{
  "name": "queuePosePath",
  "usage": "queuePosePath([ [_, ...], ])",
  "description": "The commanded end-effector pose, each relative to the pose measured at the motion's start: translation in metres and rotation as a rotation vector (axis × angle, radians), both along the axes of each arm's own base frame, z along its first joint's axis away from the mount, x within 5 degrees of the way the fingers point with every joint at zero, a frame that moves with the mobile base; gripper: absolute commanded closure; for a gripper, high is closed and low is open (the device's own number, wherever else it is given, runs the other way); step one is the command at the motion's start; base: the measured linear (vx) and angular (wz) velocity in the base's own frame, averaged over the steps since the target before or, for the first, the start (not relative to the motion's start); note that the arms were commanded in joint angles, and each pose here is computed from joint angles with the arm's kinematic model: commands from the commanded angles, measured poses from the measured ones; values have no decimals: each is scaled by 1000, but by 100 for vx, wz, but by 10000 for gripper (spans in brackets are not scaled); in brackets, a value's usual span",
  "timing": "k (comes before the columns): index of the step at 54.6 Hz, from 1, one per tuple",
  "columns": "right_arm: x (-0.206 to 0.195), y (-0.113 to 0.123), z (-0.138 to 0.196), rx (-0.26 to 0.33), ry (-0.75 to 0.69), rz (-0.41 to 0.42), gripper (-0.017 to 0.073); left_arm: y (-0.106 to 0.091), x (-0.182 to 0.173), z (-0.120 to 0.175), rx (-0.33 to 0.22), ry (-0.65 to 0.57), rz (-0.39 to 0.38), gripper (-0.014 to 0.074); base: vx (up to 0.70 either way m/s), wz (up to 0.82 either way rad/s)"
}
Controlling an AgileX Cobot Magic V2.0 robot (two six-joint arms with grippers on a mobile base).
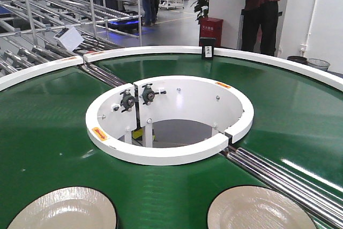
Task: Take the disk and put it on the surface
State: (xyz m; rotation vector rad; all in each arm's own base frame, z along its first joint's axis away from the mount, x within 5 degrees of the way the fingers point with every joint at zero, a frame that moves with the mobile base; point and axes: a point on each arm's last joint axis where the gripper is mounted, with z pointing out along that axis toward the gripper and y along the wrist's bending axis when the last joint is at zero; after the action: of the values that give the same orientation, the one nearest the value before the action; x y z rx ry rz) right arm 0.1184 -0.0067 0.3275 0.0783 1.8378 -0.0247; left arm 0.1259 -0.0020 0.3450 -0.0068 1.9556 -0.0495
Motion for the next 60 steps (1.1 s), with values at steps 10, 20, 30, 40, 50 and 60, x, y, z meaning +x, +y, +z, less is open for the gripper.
queuePosePath([
  [10, 2, 0, 17, -23, -97, 1, 67, -1, 35, -9, -46, 84, 11, 99, 0, 0],
  [20, 2, 0, 16, -19, -94, 1, 67, 0, 71, -35, -122, 318, 61, 99, 0, 0],
  [30, 2, 0, 16, -19, -94, 1, 67, 23, 117, -41, -138, 388, 154, 99, 0, 0],
  [40, 2, 0, 14, -18, -71, 0, 67, 50, 151, -45, -65, 482, 165, 99, 0, 0],
  [50, 2, 0, 14, -18, -65, 0, 67, 67, 174, -63, -149, 531, 200, 99, 0, 0],
  [60, 2, -1, 14, -22, -65, 0, 67, 63, 196, -97, -205, 582, 63, 99, 0, 0],
])
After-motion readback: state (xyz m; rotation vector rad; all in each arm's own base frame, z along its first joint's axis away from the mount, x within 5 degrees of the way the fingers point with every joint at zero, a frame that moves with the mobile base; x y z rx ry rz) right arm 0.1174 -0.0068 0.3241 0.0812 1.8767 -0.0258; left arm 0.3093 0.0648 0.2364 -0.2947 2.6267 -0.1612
